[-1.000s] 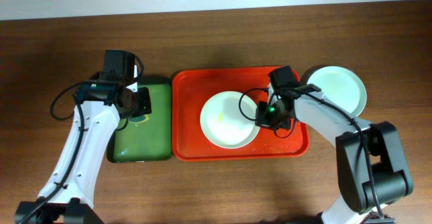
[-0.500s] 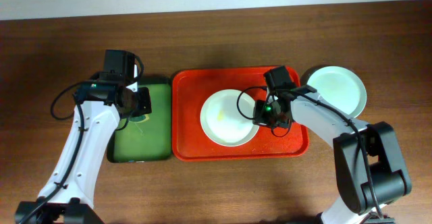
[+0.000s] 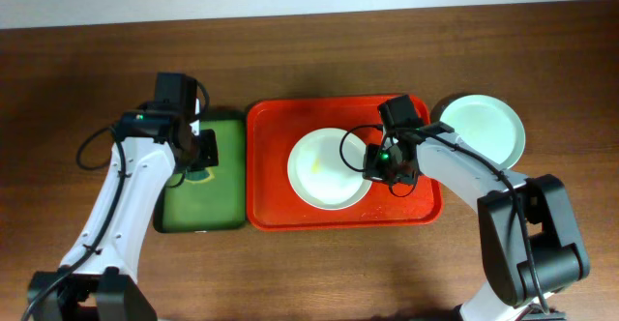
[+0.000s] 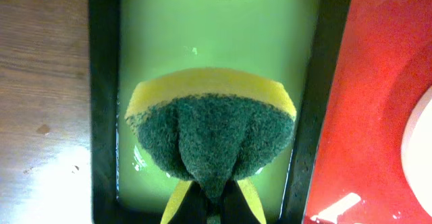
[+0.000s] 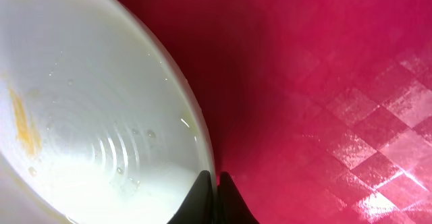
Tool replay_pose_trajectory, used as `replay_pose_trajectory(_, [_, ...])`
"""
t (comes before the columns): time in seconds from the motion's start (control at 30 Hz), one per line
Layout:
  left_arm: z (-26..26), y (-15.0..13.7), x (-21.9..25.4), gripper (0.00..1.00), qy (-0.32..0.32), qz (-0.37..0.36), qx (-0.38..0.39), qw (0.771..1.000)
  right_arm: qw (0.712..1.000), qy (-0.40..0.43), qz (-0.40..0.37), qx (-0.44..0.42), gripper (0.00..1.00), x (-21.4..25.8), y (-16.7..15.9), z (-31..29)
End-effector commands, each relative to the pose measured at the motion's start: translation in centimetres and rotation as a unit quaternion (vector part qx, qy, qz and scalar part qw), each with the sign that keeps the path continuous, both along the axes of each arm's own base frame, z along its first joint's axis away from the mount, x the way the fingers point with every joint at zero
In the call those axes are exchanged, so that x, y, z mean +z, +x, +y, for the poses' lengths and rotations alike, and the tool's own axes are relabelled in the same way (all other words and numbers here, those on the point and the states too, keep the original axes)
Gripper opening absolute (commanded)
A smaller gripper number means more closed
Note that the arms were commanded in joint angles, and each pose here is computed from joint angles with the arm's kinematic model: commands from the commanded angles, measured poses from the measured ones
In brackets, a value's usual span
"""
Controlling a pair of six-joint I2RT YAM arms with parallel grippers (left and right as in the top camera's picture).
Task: Clean dirty plates on tray and stack at the side
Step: 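Bring the sponge over the cream plate with the left gripper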
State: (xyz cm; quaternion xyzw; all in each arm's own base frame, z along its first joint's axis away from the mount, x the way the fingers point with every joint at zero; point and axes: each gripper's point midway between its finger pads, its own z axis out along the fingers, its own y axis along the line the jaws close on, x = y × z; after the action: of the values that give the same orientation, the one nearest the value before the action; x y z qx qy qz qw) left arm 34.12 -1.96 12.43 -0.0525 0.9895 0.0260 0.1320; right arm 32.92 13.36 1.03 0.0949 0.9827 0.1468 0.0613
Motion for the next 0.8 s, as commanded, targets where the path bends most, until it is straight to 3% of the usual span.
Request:
replay_pose_trajectory(0.0, [0.2, 2.5, 3.0, 0.00, 0.006, -0.051, 0.002, 0.999, 1.000, 0.019, -0.003, 0.006, 0.04, 0.4, -0.1, 0.8])
replay_pose_trajectory(0.17, [0.1, 2.4, 2.3, 0.00, 0.008, -0.038, -0.004, 0.999, 1.000, 0.026, -0.001, 0.008, 0.04, 0.5, -0.2, 1.0])
replay_pose_trajectory(0.37, [-2.3, 2.3, -2.4, 0.00, 0.023, 0.031, -0.061, 0.997, 1.000, 0.028, -0.004, 0.009, 0.04, 0.5, 0.0, 1.1])
replay_pose_trajectory(0.5, [-1.0, 3.5, -2.5, 0.00, 0.078, 0.024, -0.057, 0.995, 0.999, 0.045, -0.008, 0.014, 0.04, 0.8, 0.1, 1.8])
replay_pose_trajectory(0.6, [-3.8, 5.0, -0.4, 0.00, 0.010, -0.003, -0.102, 0.995, 0.996, 0.082, -0.017, 0.027, 0.04, 1.4, 0.5, 3.2])
replay_pose_trajectory(0.7, [-8.7, 4.9, 0.2, 0.00, -0.114, -0.008, -0.148, 0.982, 0.996, 0.079, -0.021, 0.043, 0.04, 1.4, 0.1, 4.4])
replay_pose_trajectory(0.77, [-9.7, 4.5, -0.2, 0.00, -0.117, 0.000, -0.160, 0.980, 0.998, 0.045, -0.029, 0.034, 0.04, 1.0, 0.3, 4.0])
